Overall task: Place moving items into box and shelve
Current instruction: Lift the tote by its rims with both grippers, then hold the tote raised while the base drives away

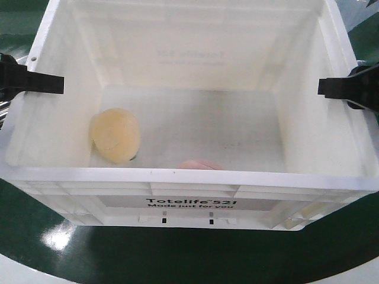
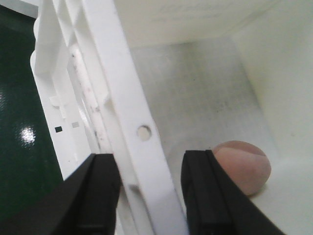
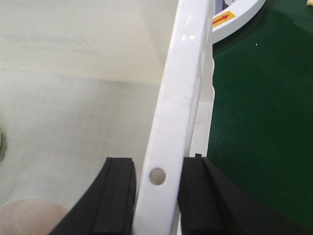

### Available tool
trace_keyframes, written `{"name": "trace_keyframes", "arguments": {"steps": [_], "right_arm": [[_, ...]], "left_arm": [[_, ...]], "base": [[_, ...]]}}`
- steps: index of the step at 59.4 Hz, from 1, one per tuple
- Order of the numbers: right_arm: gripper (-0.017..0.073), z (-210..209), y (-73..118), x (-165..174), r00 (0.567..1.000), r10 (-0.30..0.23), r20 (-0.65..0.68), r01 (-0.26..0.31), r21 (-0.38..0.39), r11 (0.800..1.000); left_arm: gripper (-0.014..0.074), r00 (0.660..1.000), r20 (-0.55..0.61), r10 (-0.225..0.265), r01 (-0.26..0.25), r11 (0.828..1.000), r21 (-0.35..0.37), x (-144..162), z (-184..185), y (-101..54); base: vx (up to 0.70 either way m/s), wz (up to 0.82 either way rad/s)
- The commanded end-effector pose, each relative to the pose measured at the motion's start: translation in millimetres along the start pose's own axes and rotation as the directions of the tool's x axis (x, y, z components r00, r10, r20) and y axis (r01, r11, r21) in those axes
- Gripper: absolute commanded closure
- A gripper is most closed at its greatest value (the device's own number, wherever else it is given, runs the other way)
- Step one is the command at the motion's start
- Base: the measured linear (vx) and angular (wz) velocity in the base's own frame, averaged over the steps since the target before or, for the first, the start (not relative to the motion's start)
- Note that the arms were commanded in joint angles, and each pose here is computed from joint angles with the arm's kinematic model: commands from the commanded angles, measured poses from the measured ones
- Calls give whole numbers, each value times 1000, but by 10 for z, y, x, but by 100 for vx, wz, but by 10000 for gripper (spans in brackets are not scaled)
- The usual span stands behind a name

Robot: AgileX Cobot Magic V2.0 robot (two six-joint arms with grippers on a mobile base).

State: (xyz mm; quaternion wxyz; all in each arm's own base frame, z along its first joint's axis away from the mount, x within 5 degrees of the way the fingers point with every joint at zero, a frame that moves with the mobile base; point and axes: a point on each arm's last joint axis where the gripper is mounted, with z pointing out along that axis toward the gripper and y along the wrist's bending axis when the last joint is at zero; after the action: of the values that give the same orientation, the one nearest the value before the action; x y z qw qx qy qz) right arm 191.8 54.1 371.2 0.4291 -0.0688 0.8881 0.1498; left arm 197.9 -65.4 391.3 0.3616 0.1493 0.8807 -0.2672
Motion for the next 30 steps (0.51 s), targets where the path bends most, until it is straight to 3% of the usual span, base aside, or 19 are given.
{"name": "trace_keyframes", "arguments": {"steps": [1, 14, 30], "right_arm": [[565, -275, 108, -226, 974, 39, 223, -24, -70, 997], [565, -450, 129, -203, 963, 18, 267, -1, -64, 998], [565, -431, 116, -171, 973, -3, 233, 14, -48, 999]], "left_arm": [[600, 987, 159, -1, -18, 993, 113, -150, -230, -258], [600, 989, 145, 8, -26, 992, 124, -119, -262, -289], [600, 985, 171, 5, -24, 993, 112, -143, -264, -278]], "base": [[0, 0], [0, 0], [0, 0]]}}
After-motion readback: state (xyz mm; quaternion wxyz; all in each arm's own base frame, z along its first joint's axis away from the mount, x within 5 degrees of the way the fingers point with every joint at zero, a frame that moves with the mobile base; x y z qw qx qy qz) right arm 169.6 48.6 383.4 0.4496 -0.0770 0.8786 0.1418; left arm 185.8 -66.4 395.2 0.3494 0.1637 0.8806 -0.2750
